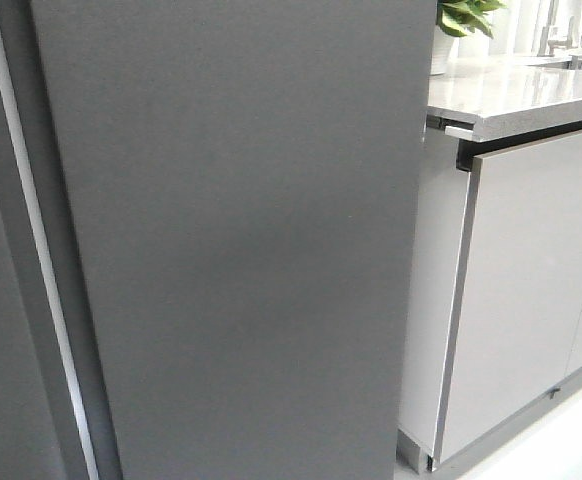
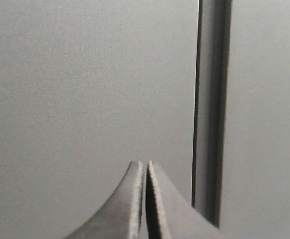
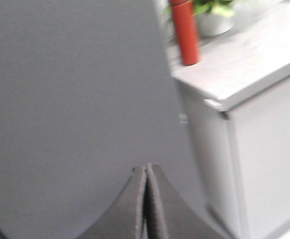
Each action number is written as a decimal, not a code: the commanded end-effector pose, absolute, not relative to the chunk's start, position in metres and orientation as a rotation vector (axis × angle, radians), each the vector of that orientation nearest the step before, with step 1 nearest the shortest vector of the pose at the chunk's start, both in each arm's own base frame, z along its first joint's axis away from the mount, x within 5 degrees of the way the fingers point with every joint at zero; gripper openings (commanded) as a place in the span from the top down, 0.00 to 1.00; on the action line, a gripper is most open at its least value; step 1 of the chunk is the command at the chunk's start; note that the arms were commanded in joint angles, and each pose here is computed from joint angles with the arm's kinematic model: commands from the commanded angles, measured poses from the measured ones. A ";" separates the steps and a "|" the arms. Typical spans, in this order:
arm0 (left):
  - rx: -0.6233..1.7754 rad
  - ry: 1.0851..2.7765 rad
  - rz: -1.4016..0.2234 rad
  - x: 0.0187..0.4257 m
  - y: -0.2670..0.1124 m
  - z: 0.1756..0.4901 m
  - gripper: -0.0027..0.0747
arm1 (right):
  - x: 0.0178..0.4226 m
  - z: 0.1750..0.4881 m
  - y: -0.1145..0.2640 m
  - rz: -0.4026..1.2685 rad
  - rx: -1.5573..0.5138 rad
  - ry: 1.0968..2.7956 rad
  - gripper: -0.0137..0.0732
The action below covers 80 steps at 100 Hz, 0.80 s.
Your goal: Close fridge door
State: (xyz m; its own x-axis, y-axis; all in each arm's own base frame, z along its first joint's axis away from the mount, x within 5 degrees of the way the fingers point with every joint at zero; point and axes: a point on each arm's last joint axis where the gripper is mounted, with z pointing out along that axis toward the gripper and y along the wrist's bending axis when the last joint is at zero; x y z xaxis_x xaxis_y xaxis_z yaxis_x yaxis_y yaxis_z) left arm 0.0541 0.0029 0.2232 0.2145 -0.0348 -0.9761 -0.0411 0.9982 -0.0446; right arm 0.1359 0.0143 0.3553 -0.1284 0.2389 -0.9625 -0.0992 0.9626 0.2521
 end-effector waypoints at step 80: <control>-0.066 1.299 -0.006 0.053 0.003 0.219 0.99 | 0.055 0.204 -0.005 0.033 0.164 1.462 0.90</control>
State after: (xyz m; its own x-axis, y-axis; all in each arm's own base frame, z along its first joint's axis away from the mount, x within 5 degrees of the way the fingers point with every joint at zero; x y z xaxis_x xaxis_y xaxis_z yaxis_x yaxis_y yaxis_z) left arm 0.0541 0.0029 0.2232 0.2145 -0.0348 -0.9761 -0.0411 0.9982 -0.0446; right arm 0.0565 -0.0034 0.2011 0.0150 0.1213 -0.9925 0.0611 0.9906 0.1220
